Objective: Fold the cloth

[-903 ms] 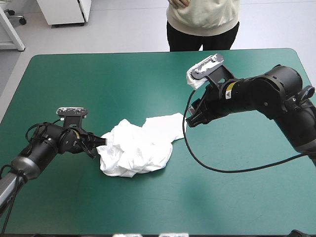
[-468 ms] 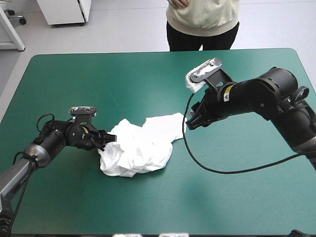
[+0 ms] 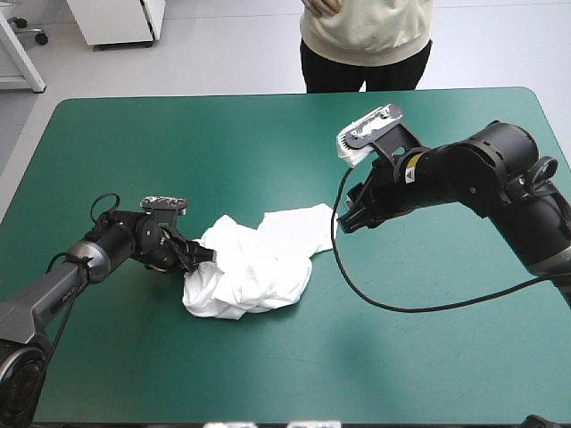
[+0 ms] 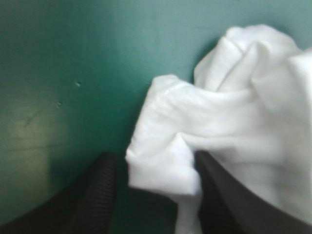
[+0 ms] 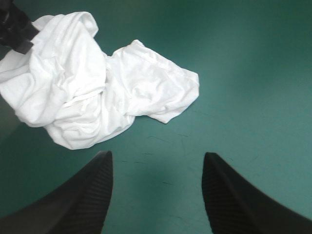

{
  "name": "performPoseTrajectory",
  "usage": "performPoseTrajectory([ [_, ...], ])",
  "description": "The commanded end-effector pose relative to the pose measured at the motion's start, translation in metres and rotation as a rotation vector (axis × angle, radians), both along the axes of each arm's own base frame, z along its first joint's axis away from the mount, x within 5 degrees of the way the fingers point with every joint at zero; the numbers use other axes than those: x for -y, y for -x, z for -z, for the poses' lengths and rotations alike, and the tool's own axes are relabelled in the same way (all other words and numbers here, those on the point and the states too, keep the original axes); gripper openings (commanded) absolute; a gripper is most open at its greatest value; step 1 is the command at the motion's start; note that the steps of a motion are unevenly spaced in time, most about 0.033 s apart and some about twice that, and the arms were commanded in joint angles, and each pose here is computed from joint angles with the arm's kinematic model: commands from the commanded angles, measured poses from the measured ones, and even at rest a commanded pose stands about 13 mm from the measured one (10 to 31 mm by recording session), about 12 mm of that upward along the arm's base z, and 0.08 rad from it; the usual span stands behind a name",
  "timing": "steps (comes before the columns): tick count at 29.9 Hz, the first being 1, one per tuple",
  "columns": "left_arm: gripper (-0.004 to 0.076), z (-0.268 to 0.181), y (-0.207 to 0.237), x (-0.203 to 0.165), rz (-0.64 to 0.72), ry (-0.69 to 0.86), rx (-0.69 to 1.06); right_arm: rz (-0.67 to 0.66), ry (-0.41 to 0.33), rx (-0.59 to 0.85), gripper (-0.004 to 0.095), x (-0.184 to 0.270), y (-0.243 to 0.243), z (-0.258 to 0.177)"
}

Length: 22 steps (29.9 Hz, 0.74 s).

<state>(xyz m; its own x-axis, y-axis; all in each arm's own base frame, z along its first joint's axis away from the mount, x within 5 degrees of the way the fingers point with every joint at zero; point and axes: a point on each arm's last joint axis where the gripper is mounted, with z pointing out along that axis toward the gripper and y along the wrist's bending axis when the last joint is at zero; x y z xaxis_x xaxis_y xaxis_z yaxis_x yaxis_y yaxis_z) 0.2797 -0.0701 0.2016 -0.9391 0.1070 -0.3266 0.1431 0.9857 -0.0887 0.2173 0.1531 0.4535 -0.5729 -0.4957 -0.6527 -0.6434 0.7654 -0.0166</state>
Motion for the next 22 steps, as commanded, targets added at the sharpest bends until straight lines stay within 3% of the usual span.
performPoseTrajectory([
  [1, 0.0146, 0.005, -0.004, 0.002, -0.005, 0.022, 0.009, 0.062, 0.012, 0.076, 0.0527, 0.013, 0.005, -0.015],
  [3, 0.0005, 0.004, -0.003, 0.002, 0.007, 0.022, 0.011, 0.091, 0.040, 0.096, 0.0526, 0.017, 0.002, -0.015],
  [4, -0.0004, 0.004, -0.003, 0.003, 0.004, 0.026, 0.010, 0.105, 0.053, 0.111, 0.0522, 0.019, 0.001, -0.015],
  [7, -0.0008, 0.004, -0.003, 0.003, 0.001, 0.031, 0.009, 0.138, 0.061, 0.138, 0.0500, 0.019, -0.006, -0.015],
  [11, -0.0009, 0.004, -0.003, 0.003, 0.000, 0.032, 0.000, 0.171, -0.001, 0.125, 0.0503, 0.021, -0.035, -0.004],
  [18, -0.0009, 0.005, -0.002, 0.003, 0.000, 0.032, -0.002, 0.174, -0.147, -0.153, 0.0506, 0.029, -0.110, 0.059],
  [22, -0.0009, 0.005, -0.002, 0.003, 0.001, 0.031, -0.011, 0.158, -0.096, -0.237, 0.0506, 0.016, -0.135, 0.098],
])
